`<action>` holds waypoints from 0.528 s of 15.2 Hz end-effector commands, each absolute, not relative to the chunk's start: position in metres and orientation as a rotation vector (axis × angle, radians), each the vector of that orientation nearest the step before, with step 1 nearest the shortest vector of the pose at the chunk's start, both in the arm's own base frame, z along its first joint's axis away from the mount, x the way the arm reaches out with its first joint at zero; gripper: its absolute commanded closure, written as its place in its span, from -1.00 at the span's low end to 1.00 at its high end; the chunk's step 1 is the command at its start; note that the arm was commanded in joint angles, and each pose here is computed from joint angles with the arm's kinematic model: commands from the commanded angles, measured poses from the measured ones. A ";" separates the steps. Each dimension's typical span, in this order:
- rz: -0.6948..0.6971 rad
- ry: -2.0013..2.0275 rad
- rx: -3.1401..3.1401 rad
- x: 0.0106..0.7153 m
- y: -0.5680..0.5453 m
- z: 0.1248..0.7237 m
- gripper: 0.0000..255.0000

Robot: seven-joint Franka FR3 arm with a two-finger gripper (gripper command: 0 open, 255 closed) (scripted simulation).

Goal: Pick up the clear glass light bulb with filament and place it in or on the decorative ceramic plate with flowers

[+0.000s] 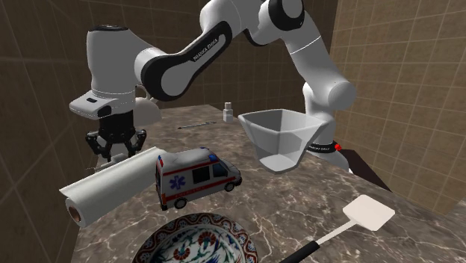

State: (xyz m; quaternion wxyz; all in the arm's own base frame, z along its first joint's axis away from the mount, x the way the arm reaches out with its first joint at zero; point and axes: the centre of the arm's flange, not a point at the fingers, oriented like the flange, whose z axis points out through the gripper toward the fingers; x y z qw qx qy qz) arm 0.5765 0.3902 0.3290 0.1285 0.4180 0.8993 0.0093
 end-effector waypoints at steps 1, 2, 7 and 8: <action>0.020 2.618 1.217 0.577 0.390 0.331 1.00; 0.020 2.618 1.217 0.577 0.390 0.337 1.00; 0.020 2.618 1.217 0.577 0.390 0.363 1.00; 0.020 2.618 1.217 0.577 0.390 0.368 1.00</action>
